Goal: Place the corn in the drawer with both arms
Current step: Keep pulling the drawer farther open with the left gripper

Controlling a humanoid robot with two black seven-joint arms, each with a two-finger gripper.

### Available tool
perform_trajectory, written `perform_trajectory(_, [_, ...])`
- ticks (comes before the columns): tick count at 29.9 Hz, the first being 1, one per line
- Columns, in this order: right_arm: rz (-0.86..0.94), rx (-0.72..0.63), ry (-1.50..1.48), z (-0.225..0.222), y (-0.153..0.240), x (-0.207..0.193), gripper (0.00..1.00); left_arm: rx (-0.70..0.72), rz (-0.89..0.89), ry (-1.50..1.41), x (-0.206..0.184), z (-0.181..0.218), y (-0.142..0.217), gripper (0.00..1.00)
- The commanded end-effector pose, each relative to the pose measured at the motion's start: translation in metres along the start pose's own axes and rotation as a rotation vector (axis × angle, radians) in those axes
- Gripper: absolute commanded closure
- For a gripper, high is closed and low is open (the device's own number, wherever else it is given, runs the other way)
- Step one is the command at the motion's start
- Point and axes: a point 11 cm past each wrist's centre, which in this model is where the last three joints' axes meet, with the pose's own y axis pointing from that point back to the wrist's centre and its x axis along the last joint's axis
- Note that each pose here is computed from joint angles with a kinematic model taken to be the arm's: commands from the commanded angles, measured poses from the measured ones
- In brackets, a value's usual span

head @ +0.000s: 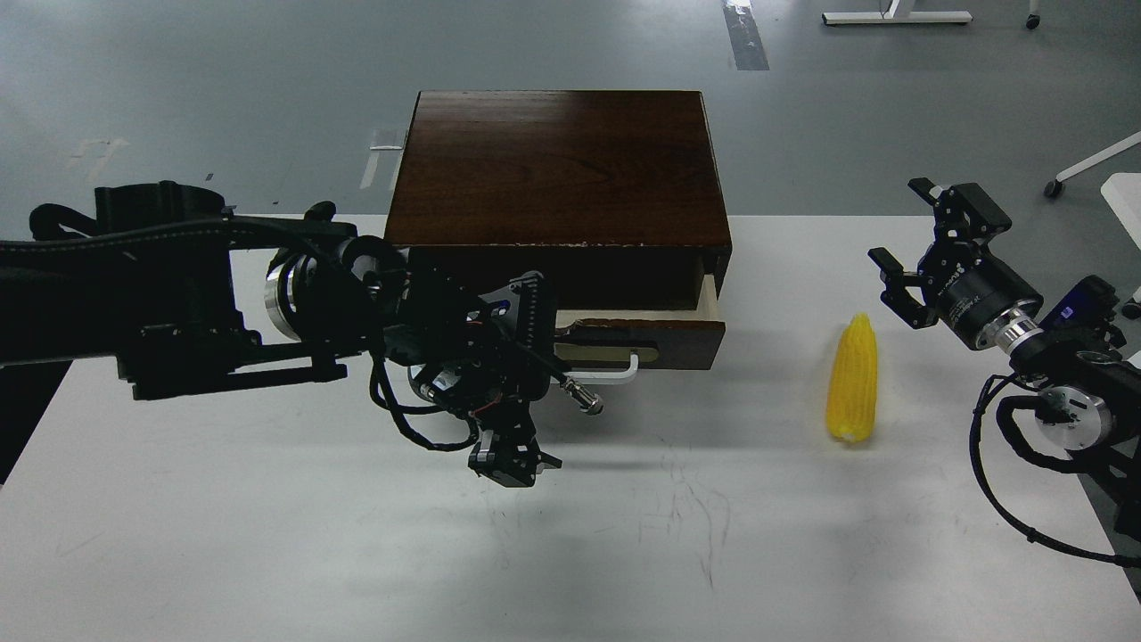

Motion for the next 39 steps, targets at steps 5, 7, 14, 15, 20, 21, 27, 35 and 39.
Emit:
perform_trajectory(5, [0.005, -0.012, -0.004, 0.006, 0.004, 0.001, 0.00, -0.005, -0.012, -0.006, -0.002, 0.001, -0.001, 0.05])
perform_trajectory(7, [0.006, -0.013, -0.005, 0.007, 0.005, 0.001, 0.00, -0.006, -0.015, -0.004, -0.003, 0.001, -0.001, 0.05])
perform_trajectory(14, [0.010, -0.019, -0.004, 0.009, 0.007, 0.003, 0.00, 0.021, -0.018, -0.032, 0.005, -0.006, 0.008, 0.05])
perform_trajectory(15, [0.010, -0.019, -0.004, 0.009, 0.007, 0.003, 0.00, 0.021, -0.018, -0.032, 0.005, -0.006, 0.008, 0.05])
perform_trajectory(20, [0.011, -0.019, -0.003, 0.008, 0.007, 0.004, 0.00, 0.030, -0.017, -0.053, 0.011, -0.009, 0.014, 0.05])
perform_trajectory(21, [0.012, -0.017, -0.004, 0.008, 0.007, 0.004, 0.00, 0.033, -0.019, -0.055, 0.011, -0.010, 0.016, 0.05])
perform_trajectory(27, [0.011, -0.019, -0.003, 0.008, 0.007, 0.004, 0.00, 0.013, -0.059, -0.054, 0.000, -0.005, 0.010, 0.06])
perform_trajectory(35, [0.012, -0.017, -0.004, 0.008, 0.007, 0.004, 0.00, 0.012, -0.087, -0.060, -0.005, -0.006, 0.010, 0.08])
perform_trajectory(39, [0.012, -0.017, -0.004, 0.008, 0.007, 0.004, 0.00, -0.002, -0.132, -0.066, -0.015, -0.004, 0.010, 0.11])
